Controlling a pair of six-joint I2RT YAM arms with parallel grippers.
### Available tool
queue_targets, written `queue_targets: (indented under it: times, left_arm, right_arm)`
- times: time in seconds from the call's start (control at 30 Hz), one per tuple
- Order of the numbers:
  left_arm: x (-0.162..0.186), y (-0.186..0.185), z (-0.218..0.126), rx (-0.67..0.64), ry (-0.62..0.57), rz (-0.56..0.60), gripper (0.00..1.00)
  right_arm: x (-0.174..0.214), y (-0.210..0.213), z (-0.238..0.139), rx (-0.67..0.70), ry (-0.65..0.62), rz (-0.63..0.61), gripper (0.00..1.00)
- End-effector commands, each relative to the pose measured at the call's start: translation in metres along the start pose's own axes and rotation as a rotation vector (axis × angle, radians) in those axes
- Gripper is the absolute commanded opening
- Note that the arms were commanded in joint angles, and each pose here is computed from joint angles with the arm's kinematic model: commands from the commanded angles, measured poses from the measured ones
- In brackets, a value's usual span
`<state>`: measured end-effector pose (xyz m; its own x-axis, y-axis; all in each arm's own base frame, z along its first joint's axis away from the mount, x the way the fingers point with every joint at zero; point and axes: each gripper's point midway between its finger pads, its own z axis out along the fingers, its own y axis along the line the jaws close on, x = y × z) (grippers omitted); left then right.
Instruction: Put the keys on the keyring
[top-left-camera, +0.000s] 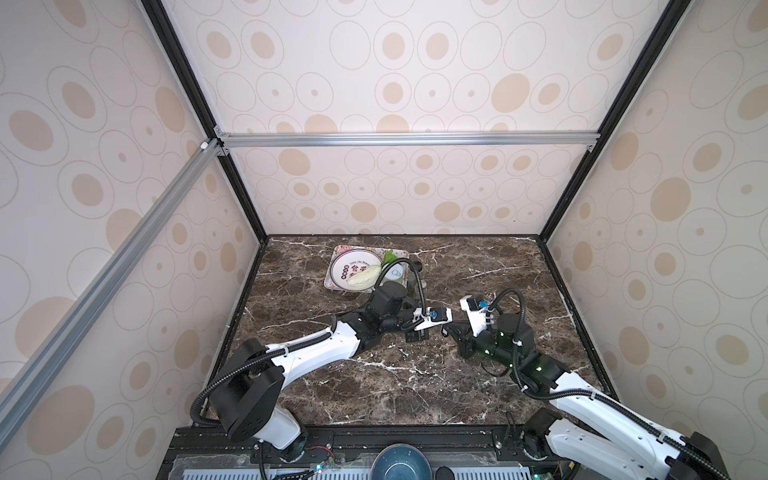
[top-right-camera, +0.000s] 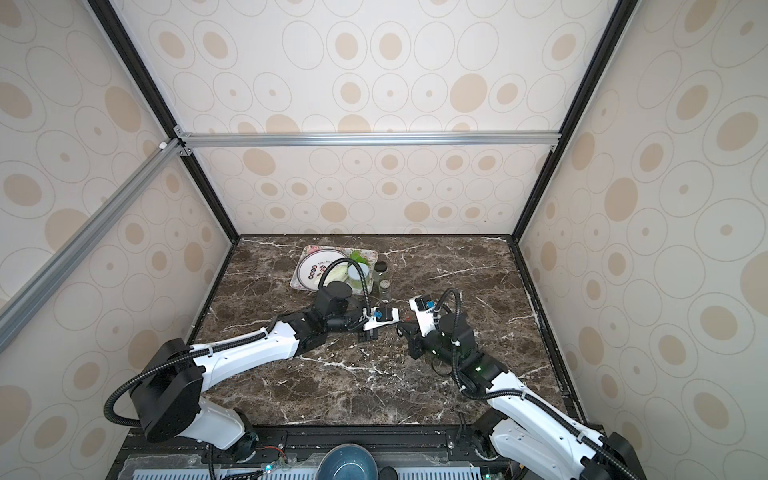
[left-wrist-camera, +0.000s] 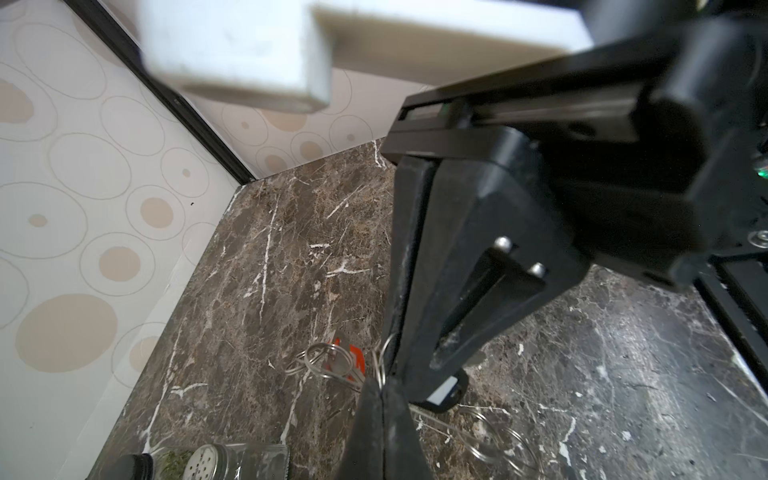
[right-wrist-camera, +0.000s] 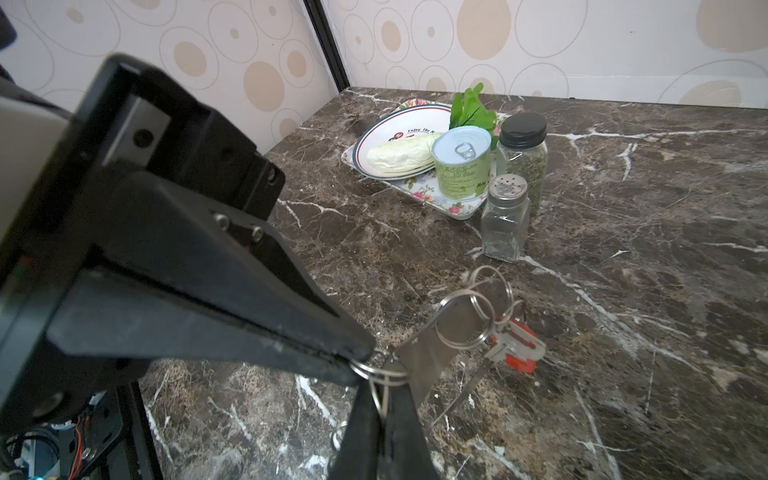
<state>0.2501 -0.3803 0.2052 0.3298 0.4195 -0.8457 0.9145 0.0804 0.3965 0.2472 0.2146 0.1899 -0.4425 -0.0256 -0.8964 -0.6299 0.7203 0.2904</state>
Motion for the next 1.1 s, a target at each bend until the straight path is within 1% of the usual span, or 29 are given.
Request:
queue_targets:
  times: [0.0, 0.1, 0.17, 0.23, 0.33, 0.53, 0.7, 0.9, 1.07]
  left_arm:
    - [-0.035, 0.021, -0.017, -0.144, -0.132, 0.038, 0.00]
    - [-0.051, 0.022, -0.031, -0.193, -0.244, 0.030, 0.00]
    - [-0.061, 0.017, -0.036, -0.181, -0.313, 0.033, 0.00]
    - [-0.067, 0.014, -0.040, -0.176, -0.366, 0.027, 0.00]
    - [-0.071, 0.012, -0.042, -0.176, -0.404, 0.021, 0.00]
    - [-0.067, 0.012, -0.034, -0.160, -0.389, 0.017, 0.00]
    - [-0.061, 0.014, -0.030, -0.166, -0.353, 0.019, 0.00]
    - [-0.055, 0.016, -0.029, -0.173, -0.307, 0.028, 0.18]
    - [-0.050, 0.010, -0.024, -0.121, -0.256, 0.048, 0.29]
  right_arm:
    - [-0.007, 0.001, 0.002, -0.018, -0.038, 0.033, 0.00]
    - [-0.005, -0.003, 0.005, -0.031, -0.029, 0.075, 0.00]
    - [-0.003, -0.004, 0.007, -0.040, -0.022, 0.094, 0.00]
    - [-0.002, -0.005, 0.011, -0.048, -0.010, 0.109, 0.00]
    - [0.000, -0.006, 0.014, -0.057, 0.003, 0.129, 0.00]
    - [-0.002, 0.000, 0.011, -0.087, 0.000, 0.109, 0.00]
    - [-0.007, 0.001, 0.004, -0.081, -0.022, 0.084, 0.00]
    - [-0.012, 0.001, -0.004, -0.064, -0.042, 0.053, 0.00]
    - [-0.013, 0.001, -0.008, -0.051, -0.046, 0.034, 0.00]
